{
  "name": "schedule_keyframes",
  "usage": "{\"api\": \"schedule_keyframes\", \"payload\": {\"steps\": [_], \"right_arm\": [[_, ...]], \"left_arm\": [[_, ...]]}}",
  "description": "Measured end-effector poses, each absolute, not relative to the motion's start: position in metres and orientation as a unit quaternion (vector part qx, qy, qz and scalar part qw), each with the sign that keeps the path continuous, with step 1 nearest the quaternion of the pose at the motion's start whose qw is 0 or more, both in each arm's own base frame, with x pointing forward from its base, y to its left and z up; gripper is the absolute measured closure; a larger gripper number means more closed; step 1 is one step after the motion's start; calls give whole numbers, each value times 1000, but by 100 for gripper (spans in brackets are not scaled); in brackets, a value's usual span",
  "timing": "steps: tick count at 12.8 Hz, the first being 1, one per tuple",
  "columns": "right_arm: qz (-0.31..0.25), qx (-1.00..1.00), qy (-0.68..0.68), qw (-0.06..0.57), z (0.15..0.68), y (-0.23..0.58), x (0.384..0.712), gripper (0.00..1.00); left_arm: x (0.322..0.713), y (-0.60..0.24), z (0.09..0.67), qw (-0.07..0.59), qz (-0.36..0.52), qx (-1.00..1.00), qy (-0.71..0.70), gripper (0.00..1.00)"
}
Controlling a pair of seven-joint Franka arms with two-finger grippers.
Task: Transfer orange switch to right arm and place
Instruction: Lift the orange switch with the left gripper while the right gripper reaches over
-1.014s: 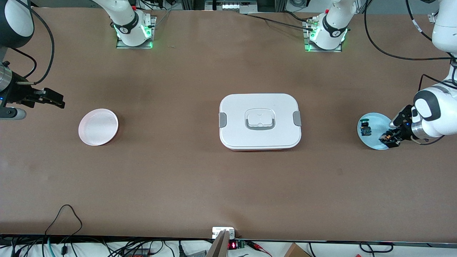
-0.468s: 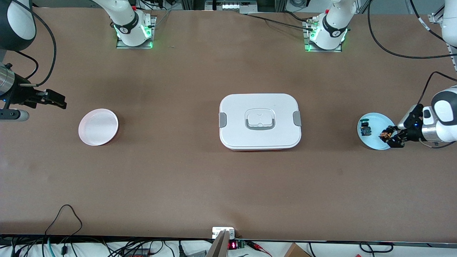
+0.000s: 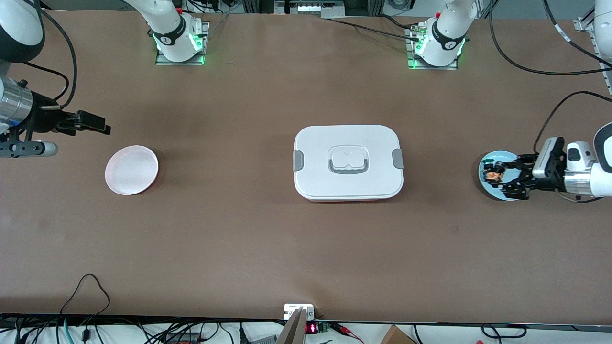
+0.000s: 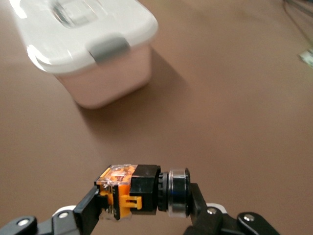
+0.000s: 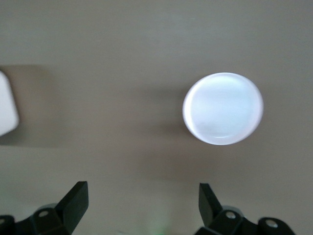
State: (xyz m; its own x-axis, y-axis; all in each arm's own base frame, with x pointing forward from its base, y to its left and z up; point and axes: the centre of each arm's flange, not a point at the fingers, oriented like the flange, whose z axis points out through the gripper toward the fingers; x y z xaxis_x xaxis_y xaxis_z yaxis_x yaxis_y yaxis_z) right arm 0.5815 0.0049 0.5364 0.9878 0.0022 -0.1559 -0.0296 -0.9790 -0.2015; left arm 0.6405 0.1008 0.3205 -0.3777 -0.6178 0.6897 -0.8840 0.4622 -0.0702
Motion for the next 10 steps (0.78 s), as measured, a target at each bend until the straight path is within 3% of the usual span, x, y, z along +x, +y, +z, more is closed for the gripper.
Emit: {"api": "schedule_keyframes", "payload": {"steps": [4,10], "right_arm": [[90,-981,13,169,538,16,579,0],[139,-904,11,404,546,69,578,0]], "left_arm": [[643,6,338,460,306,467,-691,26],[645,-187,344,616,414,379,-553,26]]}}
